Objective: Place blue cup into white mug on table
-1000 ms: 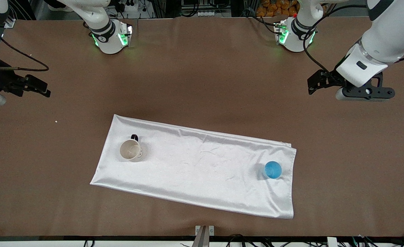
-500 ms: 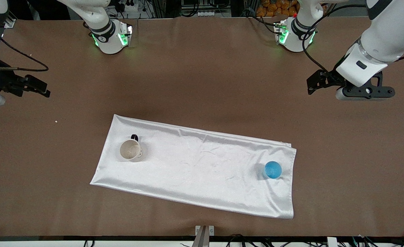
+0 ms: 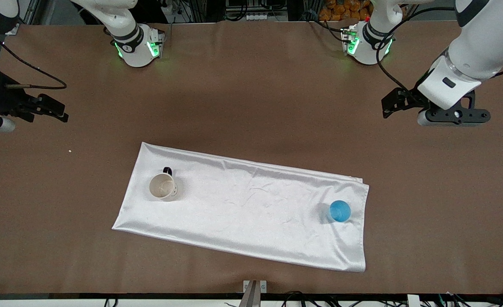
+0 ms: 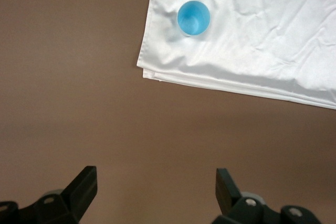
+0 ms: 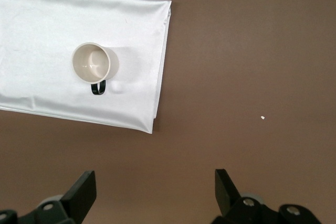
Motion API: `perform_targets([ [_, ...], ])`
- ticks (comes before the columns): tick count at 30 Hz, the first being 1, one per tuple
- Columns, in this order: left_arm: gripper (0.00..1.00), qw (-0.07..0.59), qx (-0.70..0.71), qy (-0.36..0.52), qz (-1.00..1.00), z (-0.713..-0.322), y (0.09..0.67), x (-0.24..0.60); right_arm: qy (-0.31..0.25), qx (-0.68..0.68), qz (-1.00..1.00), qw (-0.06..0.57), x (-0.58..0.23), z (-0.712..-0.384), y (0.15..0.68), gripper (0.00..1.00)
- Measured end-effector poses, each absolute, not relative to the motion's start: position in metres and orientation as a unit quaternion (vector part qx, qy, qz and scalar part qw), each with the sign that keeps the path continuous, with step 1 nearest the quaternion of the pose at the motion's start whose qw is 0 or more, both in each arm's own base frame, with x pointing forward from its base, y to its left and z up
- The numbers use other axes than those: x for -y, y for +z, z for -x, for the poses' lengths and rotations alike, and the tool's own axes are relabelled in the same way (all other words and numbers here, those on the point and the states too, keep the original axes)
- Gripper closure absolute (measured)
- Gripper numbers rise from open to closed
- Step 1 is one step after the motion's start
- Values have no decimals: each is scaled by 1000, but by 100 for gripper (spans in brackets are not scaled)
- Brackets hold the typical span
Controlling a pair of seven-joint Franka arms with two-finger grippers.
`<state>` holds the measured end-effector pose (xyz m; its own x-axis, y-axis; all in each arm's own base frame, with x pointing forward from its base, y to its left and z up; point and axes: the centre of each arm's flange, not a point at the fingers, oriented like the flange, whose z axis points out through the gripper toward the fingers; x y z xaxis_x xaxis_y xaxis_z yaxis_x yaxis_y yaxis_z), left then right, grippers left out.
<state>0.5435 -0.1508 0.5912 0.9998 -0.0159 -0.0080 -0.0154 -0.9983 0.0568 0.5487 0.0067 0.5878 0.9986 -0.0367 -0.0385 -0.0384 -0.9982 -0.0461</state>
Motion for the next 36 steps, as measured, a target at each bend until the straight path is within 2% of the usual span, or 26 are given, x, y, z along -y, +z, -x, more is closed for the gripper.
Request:
perform_targets([
  [9,0,25,10,-11,-1000,-548,582,153,42,-20,999,23,-5,-544,581,0],
  [18,0,17,27,-4,-999,-561,559,170,24,-18,999,23,-7,-547,590,0],
  [36,0,7,61,3,-998,-613,481,209,13,-15,1000,24,-10,-546,600,0],
])
